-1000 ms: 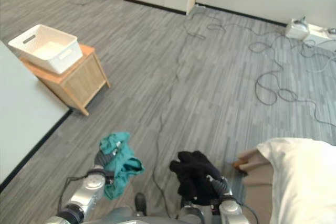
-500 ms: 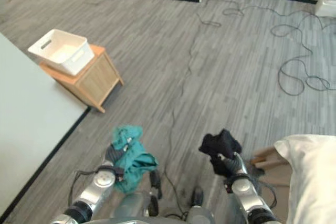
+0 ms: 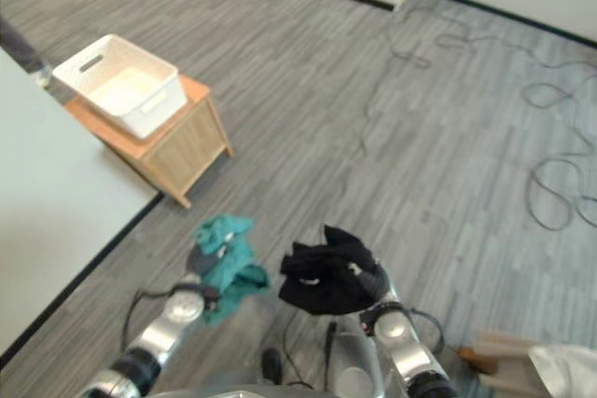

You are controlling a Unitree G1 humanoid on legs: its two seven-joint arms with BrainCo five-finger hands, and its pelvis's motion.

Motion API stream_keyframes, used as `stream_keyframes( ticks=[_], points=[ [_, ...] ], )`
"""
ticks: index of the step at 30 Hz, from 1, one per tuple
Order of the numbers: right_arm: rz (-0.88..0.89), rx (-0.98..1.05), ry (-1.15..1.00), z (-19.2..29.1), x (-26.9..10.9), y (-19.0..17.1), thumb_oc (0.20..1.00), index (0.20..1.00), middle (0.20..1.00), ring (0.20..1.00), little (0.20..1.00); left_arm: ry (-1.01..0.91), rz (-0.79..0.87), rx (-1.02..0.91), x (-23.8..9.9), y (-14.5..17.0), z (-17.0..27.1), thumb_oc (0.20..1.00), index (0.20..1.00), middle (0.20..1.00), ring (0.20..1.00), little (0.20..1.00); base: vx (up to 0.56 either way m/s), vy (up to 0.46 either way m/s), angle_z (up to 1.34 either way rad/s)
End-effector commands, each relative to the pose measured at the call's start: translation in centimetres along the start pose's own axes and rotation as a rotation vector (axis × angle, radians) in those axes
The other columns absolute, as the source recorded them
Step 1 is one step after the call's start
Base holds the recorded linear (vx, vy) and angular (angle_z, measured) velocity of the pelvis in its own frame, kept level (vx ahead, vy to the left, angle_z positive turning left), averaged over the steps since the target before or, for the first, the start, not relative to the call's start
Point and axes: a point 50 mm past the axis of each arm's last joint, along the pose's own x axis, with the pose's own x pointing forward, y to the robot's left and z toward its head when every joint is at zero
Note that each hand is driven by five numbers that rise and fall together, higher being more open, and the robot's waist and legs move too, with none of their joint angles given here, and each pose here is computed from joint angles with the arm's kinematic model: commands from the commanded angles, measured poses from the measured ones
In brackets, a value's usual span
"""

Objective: Tidy up the quilt and then pick up the clothes from the bed and put them into the laundry hamper.

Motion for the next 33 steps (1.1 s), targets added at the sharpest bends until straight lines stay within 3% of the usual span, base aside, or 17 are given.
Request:
stream_keyframes(
  ticks=[1,6,12,20,33],
  points=[
    [-0.154,0.018,-0.173,4.4,2.1,-4.3,0.200,0.200,0.200,0.200,0.200,-0.075,-0.025,0.039,0.1,0.2,1.0,0.200,0.200,0.200,0.200,0.200,0.73,-0.327,1.08],
    [-0.156,-0.023,-0.128,3.1,1.8,-4.8,0.200,0.200,0.200,0.200,0.200,-0.021,-0.065,0.043,-0.7,-0.2,-0.9,0.200,0.200,0.200,0.200,0.200,0.93,-0.416,0.75],
    [-0.160,-0.053,-0.195,4.6,2.0,-5.1,0.200,0.200,0.200,0.200,0.200,-0.049,-0.067,-0.027,-0.3,-0.9,0.5,0.200,0.200,0.200,0.200,0.200,0.52,-0.364,-0.21],
    [-0.077,-0.049,-0.220,5.5,2.2,-2.8,0.200,0.200,0.200,0.200,0.200,-0.038,-0.063,-0.046,-1.1,-1.2,-0.2,0.200,0.200,0.200,0.200,0.200,0.62,0.060,-0.49],
    [-0.035,-0.034,-0.229,5.6,1.9,-1.5,0.200,0.200,0.200,0.200,0.200,-0.011,-0.078,0.006,-1.4,-0.5,-1.0,0.200,0.200,0.200,0.200,0.200,0.55,0.049,0.57]
  ],
)
